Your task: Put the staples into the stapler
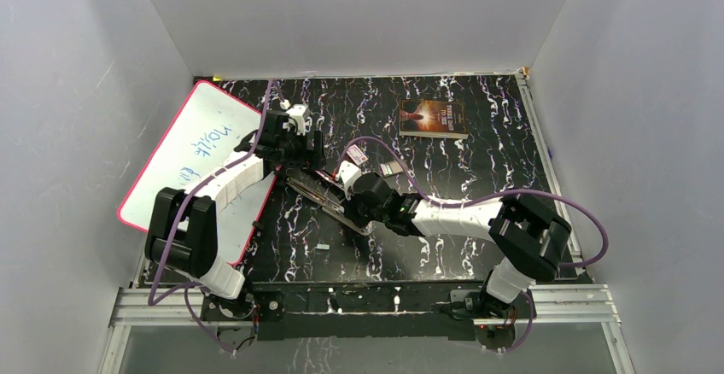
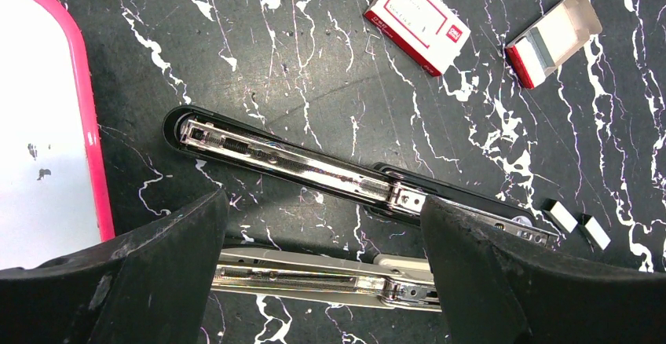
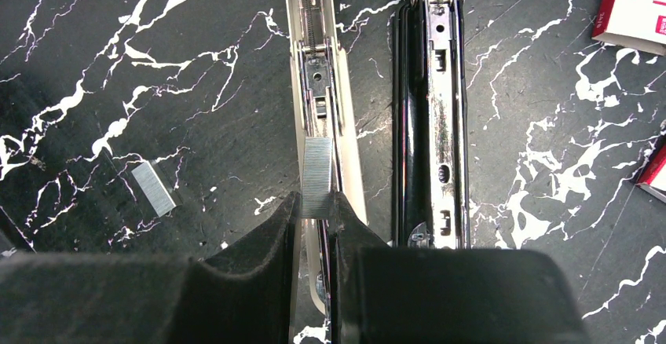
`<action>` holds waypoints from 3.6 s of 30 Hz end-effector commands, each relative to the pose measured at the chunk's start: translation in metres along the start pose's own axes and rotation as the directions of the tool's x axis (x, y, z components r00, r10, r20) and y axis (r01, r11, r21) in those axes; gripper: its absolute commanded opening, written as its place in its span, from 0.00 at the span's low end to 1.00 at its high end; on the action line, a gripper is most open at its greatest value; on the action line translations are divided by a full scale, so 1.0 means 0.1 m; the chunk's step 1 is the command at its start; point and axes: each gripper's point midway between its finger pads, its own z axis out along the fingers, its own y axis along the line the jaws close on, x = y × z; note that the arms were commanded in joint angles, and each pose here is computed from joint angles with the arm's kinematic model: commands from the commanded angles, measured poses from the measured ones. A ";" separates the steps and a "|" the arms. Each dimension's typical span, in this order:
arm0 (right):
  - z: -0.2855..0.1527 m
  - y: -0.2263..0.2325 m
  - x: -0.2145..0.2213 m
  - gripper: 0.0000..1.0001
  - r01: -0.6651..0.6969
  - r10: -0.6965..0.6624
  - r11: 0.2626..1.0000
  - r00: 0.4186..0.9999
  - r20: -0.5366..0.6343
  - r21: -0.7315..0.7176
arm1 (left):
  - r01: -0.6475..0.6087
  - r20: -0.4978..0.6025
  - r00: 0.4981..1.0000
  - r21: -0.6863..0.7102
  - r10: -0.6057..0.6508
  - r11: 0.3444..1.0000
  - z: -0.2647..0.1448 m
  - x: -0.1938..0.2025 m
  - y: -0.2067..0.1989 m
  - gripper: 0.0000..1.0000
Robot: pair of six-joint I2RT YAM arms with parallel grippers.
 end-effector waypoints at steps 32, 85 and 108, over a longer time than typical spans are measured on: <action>0.08 -0.01 -0.06 0.00 0.004 -0.004 1.000 1.000 -0.023 0.020 | -0.014 0.022 1.000 0.004 0.014 1.000 -0.04 -0.12 -0.01 0.92; 0.04 -0.02 0.06 0.00 0.103 -0.102 0.995 0.987 -0.126 0.002 | -0.020 0.023 1.000 -0.001 0.020 1.000 -0.04 -0.12 0.00 0.91; -0.04 -0.02 0.13 0.00 0.113 -0.114 0.993 0.980 -0.165 -0.015 | -0.021 0.023 1.000 -0.003 0.021 1.000 -0.04 -0.12 0.00 0.91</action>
